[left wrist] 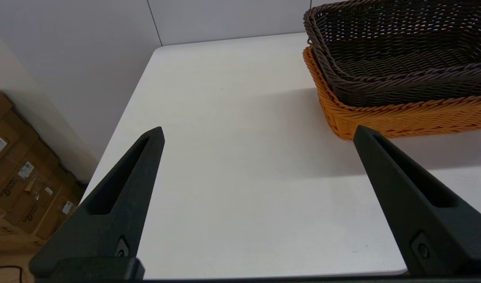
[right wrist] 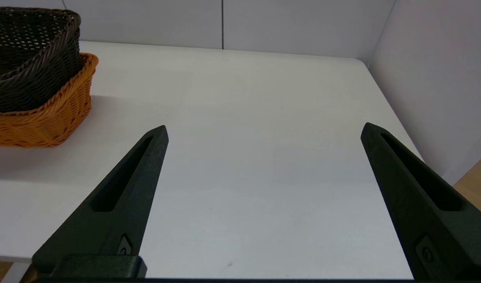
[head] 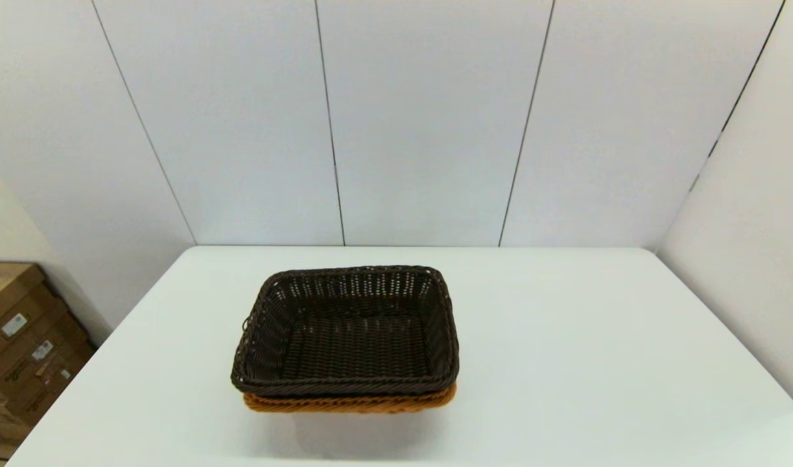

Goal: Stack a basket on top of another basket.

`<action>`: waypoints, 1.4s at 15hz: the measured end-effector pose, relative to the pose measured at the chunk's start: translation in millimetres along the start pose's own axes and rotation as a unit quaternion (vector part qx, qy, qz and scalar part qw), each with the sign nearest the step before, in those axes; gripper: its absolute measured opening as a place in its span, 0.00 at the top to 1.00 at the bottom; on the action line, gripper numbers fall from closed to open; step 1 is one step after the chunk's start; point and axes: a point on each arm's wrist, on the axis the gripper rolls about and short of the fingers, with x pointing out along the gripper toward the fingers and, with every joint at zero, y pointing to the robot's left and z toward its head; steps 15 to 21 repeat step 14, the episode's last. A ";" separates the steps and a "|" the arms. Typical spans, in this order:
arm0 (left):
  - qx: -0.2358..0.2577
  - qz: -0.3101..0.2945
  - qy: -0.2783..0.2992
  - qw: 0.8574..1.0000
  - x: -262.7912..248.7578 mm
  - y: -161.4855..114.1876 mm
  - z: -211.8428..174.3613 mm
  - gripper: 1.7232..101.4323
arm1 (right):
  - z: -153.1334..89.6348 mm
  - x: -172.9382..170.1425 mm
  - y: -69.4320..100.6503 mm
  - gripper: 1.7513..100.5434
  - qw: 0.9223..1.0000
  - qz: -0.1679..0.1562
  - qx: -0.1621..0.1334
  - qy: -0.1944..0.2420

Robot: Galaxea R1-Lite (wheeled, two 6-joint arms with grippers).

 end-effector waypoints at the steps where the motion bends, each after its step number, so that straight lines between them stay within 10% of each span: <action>1: 0.000 0.000 0.000 1.000 0.0 0.0 0.0 0.04 | 0.0 0.0 0.0 0.03 1.000 0.000 0.000 0.000; 21: 0.000 0.000 0.000 1.000 0.0 0.0 0.0 0.04 | 0.0 0.0 -0.7 0.03 1.000 -0.016 0.011 0.000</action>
